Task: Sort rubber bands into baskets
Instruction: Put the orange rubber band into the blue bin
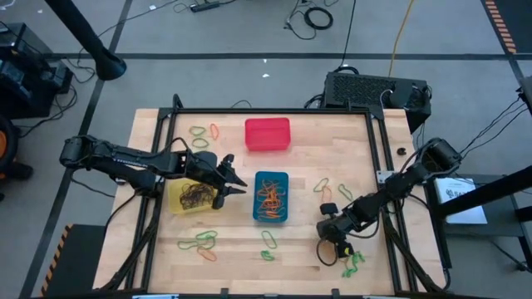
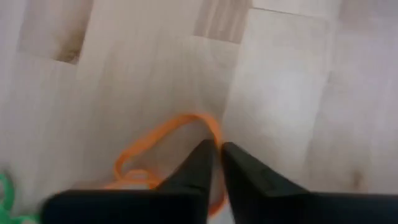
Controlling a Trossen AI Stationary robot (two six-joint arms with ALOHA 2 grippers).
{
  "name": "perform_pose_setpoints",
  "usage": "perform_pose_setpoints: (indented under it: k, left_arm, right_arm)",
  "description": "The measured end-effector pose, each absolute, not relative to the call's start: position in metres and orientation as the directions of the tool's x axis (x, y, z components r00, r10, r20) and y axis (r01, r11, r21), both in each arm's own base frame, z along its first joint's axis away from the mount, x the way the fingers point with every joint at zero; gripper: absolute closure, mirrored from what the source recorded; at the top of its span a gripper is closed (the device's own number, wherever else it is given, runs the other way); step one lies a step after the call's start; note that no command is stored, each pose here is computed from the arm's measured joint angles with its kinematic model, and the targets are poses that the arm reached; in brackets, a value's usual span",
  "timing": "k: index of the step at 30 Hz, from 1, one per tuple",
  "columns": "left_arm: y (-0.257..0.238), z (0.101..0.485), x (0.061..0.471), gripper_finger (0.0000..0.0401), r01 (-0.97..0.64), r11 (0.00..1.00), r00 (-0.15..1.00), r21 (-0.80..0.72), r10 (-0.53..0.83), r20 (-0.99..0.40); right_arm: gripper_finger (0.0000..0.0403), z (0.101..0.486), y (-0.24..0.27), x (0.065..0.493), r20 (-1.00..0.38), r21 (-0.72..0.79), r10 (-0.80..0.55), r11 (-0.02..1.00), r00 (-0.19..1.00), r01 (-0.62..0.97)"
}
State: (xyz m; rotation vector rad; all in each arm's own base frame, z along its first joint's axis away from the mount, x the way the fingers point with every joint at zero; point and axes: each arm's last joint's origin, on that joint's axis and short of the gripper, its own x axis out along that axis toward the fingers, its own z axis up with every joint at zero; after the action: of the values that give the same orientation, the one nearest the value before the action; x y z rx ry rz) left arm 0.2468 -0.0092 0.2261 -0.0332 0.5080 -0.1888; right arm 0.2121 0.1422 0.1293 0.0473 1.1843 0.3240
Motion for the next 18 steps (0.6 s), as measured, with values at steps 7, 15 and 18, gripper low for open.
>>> perform_pose_setpoints:
  k: [7,15,18]
  left_arm:
    - [-0.020,0.226,0.246,0.0292,0.202,0.976,0.850,-0.084,-0.217,-0.481]
    - [-0.026,0.226,0.246,0.0292,0.217,0.971,0.844,-0.098,-0.237,-0.481]
    - [-0.025,0.226,0.246,0.0292,0.203,0.975,0.847,-0.091,-0.221,-0.483]
  right_arm:
    - [0.0398,0.131,0.146,0.213,-0.888,0.214,0.286,0.950,0.360,-0.227]
    - [0.0402,0.157,0.152,0.235,-0.822,0.085,0.289,0.915,0.491,-0.395]
    - [0.0402,0.175,0.153,0.250,-0.774,-0.073,0.227,0.895,0.591,-0.441]
